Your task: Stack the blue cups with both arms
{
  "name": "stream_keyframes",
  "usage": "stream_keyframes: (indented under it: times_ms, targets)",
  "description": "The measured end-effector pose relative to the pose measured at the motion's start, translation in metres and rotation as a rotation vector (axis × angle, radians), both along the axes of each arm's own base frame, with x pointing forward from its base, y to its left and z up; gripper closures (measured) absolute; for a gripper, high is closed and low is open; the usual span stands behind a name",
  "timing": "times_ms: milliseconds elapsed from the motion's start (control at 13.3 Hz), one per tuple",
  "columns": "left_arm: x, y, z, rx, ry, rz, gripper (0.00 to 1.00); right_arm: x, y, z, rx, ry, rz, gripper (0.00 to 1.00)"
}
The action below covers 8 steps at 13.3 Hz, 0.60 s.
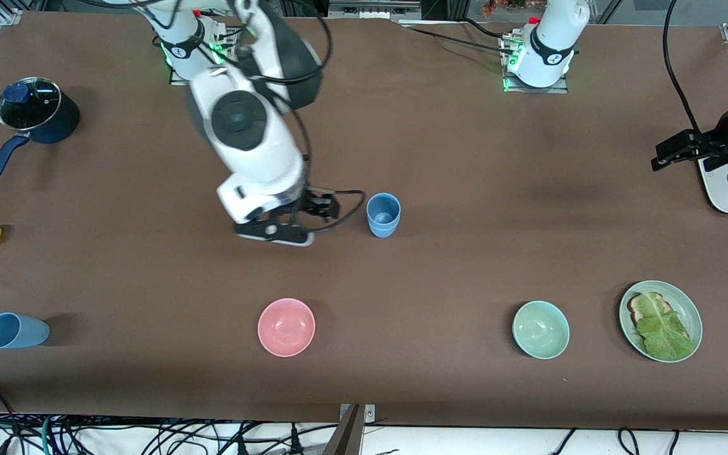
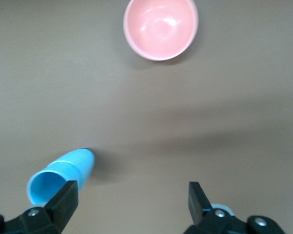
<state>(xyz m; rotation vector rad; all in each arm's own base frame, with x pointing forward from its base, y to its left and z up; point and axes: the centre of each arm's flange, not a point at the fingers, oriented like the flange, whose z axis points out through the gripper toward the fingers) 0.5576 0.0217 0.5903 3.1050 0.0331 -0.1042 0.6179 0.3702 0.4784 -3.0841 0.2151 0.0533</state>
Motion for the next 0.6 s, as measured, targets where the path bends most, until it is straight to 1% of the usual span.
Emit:
stream_keyframes:
  times_ms: [151, 301, 376, 602]
  targets:
    - [-0.001, -0.009, 0.002, 0.0, -0.004, -0.017, 0.01, 0.013, -0.047, 0.025, 0.0, 0.005, 0.026, 0.0]
    - [-0.001, -0.019, 0.003, 0.0, -0.006, -0.034, 0.01, 0.018, -0.089, 0.055, -0.001, -0.014, 0.035, 0.0]
    - [-0.002, -0.022, 0.005, -0.001, -0.007, -0.04, 0.01, 0.018, -0.112, 0.069, 0.0, -0.016, 0.03, 0.0]
    - [-0.006, -0.027, 0.008, -0.001, 0.0, -0.046, 0.01, 0.007, -0.192, 0.097, 0.01, 0.018, 0.018, 0.0]
